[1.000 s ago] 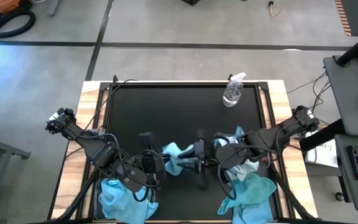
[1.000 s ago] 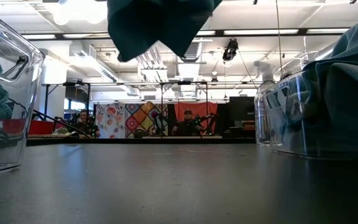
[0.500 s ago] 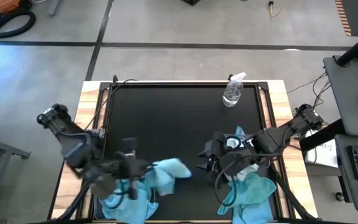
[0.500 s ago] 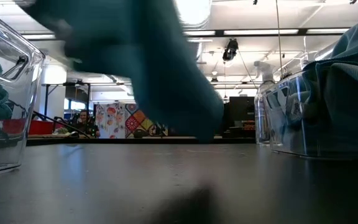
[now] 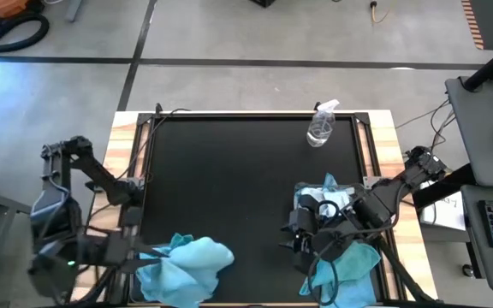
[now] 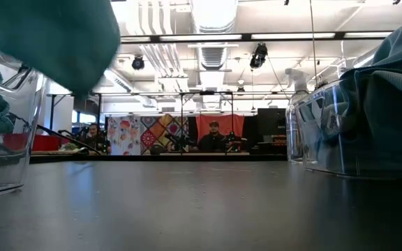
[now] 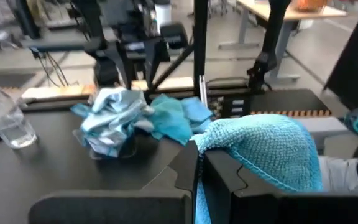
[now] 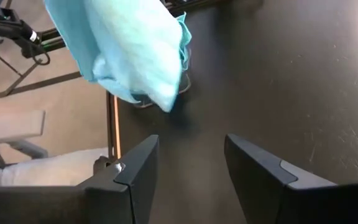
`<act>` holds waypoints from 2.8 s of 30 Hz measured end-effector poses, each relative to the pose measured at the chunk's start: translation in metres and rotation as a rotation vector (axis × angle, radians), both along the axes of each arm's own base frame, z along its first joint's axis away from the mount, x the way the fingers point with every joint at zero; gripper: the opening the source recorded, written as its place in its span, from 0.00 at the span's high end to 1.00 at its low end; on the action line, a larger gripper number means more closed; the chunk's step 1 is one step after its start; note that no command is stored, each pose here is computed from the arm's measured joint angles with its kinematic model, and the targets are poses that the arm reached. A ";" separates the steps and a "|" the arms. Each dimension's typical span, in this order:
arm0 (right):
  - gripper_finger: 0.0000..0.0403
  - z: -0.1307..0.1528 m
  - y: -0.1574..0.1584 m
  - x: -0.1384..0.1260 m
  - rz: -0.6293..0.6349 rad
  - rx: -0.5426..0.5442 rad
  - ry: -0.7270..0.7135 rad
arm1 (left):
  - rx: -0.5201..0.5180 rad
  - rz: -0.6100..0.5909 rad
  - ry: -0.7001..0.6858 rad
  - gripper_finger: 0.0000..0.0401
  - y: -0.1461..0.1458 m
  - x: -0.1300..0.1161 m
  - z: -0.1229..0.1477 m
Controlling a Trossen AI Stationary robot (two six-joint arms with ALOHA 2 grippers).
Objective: Sort microfiber towel by color & place in baskets
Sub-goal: Put the blue microfiber towel into the left transparent bin
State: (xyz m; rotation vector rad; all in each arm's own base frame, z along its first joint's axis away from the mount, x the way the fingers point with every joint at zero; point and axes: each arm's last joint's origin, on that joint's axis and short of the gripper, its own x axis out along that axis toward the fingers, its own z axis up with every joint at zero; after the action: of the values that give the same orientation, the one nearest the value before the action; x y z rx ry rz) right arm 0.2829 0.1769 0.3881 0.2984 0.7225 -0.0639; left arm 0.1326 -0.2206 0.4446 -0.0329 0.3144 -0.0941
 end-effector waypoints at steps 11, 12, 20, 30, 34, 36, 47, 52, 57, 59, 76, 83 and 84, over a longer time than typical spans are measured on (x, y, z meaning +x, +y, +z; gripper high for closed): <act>0.56 -0.007 0.004 -0.002 0.016 -0.032 0.040 | -0.060 0.056 -0.080 1.00 0.002 -0.048 0.003; 0.56 -0.008 0.004 -0.003 0.015 -0.031 0.044 | -0.075 0.063 -0.082 1.00 0.004 -0.051 0.003; 0.56 -0.017 0.010 -0.009 0.006 -0.025 0.089 | -0.130 0.033 -0.092 1.00 0.001 -0.072 0.001; 0.56 -0.026 0.021 -0.018 0.014 -0.020 0.126 | -0.139 -0.025 -0.119 1.00 -0.008 -0.095 -0.001; 0.56 -0.028 0.024 -0.021 0.019 -0.021 0.133 | -0.093 -0.015 -0.142 1.00 -0.013 -0.098 -0.009; 0.56 -0.030 0.025 -0.021 0.021 -0.024 0.136 | -0.069 0.000 -0.144 1.00 -0.014 -0.098 -0.019; 0.56 -0.038 0.024 -0.021 0.004 -0.029 0.159 | -0.266 0.179 -0.135 1.00 -0.007 -0.092 -0.122; 0.56 -0.038 0.024 -0.021 -0.001 -0.024 0.159 | -0.354 0.241 -0.066 1.00 -0.001 -0.090 -0.169; 0.56 -0.038 0.024 -0.021 -0.002 -0.023 0.156 | -0.446 0.269 -0.027 1.00 0.001 -0.088 -0.200; 0.56 -0.038 0.024 -0.021 -0.002 -0.023 0.156 | -0.480 0.269 -0.045 1.00 0.000 -0.087 -0.204; 0.56 -0.039 0.024 -0.020 0.000 -0.038 0.153 | -0.467 0.325 0.040 1.00 0.008 -0.071 -0.170; 0.56 -0.039 0.024 -0.020 0.000 -0.038 0.153 | -0.431 0.338 0.132 1.00 0.010 -0.062 -0.160; 0.56 -0.039 0.024 -0.020 0.000 -0.038 0.153 | -0.431 0.337 0.135 1.00 0.010 -0.061 -0.158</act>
State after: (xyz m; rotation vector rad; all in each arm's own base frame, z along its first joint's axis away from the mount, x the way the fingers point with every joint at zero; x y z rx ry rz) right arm 0.2624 0.2005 0.3493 0.2589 0.8719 -0.1014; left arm 0.0715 -0.2106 0.2865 -0.5195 0.4144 0.1773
